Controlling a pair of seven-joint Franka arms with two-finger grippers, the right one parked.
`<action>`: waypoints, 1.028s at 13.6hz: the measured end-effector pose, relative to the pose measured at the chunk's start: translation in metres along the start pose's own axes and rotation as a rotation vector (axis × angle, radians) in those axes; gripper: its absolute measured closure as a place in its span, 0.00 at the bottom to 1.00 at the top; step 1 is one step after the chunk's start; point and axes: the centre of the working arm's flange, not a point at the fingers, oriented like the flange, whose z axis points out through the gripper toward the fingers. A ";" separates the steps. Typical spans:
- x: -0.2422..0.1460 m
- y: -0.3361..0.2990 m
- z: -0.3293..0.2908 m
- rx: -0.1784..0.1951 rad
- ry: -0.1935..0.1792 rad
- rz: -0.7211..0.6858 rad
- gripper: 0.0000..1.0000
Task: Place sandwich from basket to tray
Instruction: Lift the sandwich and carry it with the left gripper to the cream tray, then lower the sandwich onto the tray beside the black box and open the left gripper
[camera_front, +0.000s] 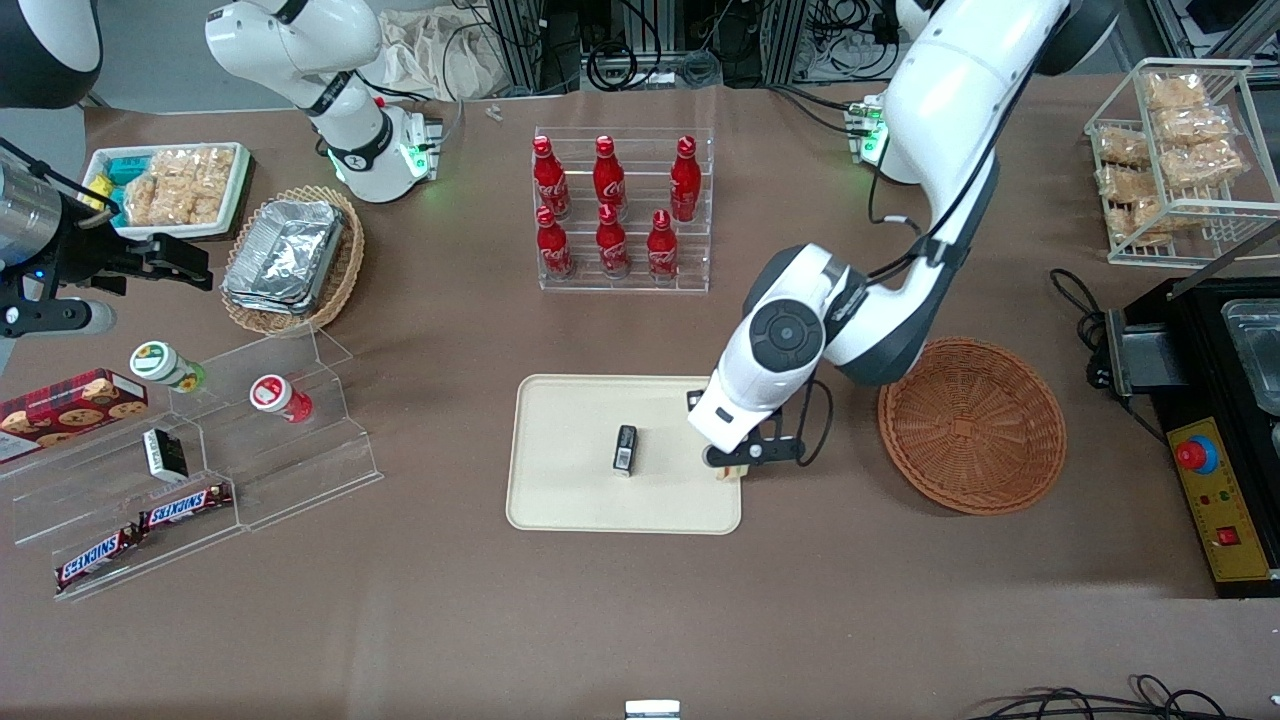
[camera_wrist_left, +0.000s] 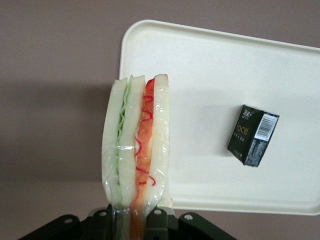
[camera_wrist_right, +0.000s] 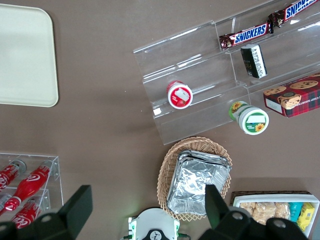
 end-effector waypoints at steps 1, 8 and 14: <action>0.002 0.001 0.013 -0.006 0.000 0.027 0.77; 0.002 -0.004 0.069 0.009 -0.055 0.124 0.75; 0.005 -0.004 0.069 0.005 -0.055 0.118 0.20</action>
